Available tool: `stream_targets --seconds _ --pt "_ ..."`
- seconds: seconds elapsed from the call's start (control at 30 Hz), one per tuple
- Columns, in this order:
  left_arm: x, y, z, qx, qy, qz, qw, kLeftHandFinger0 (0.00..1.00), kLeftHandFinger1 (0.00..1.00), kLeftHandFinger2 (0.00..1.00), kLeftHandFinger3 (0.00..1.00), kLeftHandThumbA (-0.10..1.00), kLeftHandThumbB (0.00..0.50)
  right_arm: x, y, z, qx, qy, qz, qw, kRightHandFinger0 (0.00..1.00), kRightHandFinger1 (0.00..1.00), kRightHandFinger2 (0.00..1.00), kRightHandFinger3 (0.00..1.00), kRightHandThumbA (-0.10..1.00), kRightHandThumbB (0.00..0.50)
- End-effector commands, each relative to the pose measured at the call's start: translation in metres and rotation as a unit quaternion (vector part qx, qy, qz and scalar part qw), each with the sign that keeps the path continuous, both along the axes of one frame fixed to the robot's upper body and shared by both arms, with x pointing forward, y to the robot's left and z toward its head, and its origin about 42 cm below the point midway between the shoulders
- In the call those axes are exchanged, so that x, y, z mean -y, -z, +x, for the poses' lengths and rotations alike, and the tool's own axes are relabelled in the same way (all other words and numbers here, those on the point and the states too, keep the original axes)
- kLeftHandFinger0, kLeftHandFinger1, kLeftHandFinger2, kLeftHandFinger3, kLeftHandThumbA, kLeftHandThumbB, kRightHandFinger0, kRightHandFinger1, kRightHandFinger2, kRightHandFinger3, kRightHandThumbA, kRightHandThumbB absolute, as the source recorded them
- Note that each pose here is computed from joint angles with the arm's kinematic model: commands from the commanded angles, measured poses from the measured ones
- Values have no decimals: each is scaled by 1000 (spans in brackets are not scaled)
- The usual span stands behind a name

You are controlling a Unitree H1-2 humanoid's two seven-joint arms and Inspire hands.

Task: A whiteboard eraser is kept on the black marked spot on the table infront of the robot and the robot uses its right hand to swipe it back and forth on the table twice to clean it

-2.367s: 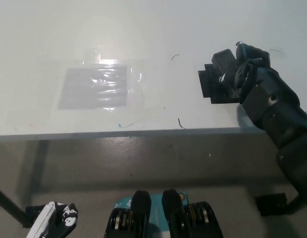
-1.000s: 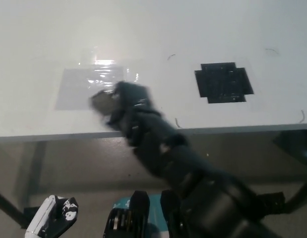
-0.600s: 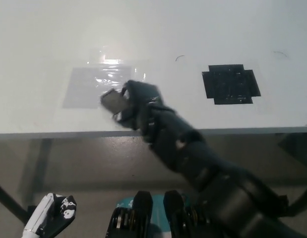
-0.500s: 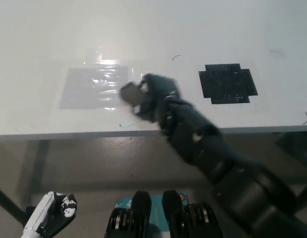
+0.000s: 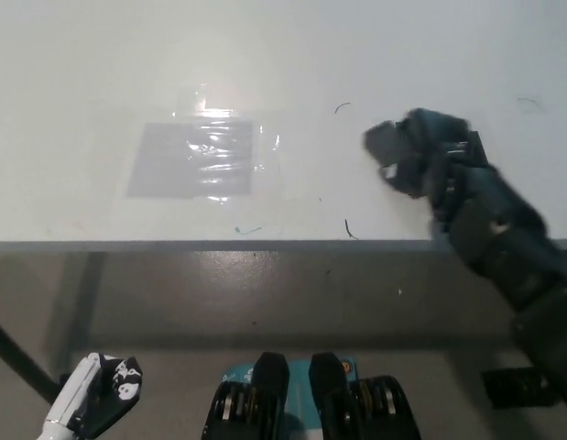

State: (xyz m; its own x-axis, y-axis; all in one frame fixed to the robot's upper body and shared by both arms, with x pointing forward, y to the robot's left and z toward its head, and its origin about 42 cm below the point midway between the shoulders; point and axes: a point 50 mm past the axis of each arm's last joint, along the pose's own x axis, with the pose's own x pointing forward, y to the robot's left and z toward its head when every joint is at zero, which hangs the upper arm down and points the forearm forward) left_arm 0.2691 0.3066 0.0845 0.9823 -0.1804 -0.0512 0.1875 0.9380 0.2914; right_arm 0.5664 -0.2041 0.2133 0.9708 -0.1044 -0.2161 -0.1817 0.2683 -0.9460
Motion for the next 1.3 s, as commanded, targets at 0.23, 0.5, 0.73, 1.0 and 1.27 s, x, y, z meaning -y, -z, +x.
stream_targets --seconds 0.23,0.5,0.73,1.0,1.27 --pt "-4 -7 0 14 2 7 1000 0 0 0 0 22 485 203 23 -47 -45 177 -52 982 404 422 501 675 455 0" --pt "-4 -6 2 12 -2 0 1000 0 0 0 0 6 486 223 12 -50 -51 193 -67 977 591 718 787 943 486 0" --pt "-5 -6 2 17 2 -1 1000 0 0 0 0 14 485 193 12 -38 -46 183 -40 981 412 511 574 796 418 1" --pt "-5 -6 1 14 -2 -7 1000 0 0 0 0 -2 486 89 4 -8 -52 99 -19 994 533 675 771 1000 561 0" --pt "-4 -8 3 18 1 -4 1000 0 0 0 0 14 489 -33 -6 1 -35 7 21 999 0 0 37 485 416 0"
